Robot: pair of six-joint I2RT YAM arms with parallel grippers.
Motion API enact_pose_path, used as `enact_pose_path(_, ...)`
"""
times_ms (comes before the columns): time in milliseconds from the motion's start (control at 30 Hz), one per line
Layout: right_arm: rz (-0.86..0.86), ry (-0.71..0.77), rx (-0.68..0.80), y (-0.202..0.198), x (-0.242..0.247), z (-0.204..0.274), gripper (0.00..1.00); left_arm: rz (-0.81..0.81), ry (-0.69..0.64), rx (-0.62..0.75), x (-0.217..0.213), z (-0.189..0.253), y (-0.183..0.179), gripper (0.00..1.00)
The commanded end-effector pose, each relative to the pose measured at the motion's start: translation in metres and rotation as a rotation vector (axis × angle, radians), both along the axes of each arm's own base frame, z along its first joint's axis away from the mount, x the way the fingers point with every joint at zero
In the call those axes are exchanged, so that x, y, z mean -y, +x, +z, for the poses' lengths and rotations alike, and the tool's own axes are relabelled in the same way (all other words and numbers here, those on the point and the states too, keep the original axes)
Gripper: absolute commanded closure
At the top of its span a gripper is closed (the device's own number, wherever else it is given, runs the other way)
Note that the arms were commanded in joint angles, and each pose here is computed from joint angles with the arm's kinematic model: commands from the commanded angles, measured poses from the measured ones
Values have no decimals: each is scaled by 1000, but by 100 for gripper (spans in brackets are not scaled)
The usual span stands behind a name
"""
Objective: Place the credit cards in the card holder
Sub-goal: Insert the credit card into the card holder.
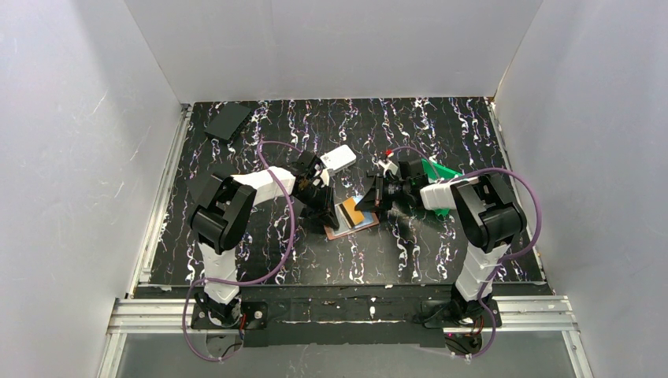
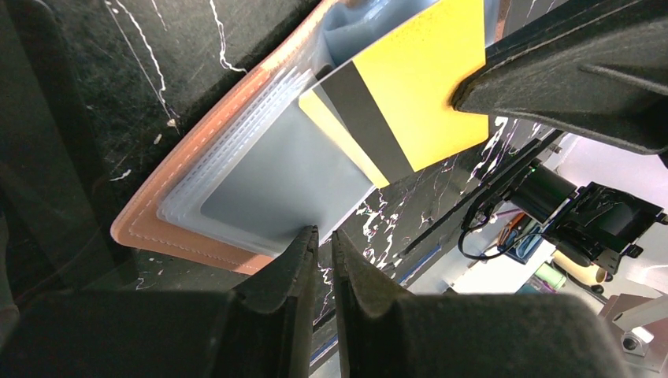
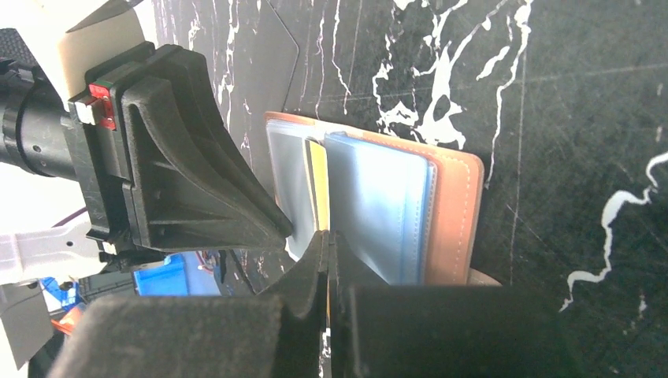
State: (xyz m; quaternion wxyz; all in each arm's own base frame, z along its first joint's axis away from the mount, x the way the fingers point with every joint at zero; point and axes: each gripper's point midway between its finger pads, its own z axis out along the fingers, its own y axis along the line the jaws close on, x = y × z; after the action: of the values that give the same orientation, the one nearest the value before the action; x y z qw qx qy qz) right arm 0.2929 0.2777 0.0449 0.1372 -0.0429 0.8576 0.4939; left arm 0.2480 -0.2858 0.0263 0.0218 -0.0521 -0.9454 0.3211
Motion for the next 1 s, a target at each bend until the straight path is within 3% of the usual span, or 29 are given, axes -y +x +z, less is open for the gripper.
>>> enact_pose_path(0, 30, 2, 107, 7, -4, 0, 99, -21, 101, -20, -20, -22, -14, 87)
enact_pose_path(700, 129, -137, 197, 6, 6, -12, 99, -40, 128, -29, -26, -29, -18, 87)
enact_pose_path(967, 81, -36, 169, -10, -14, -11, 99, -34, 114, -20, -24, -25, -17, 88)
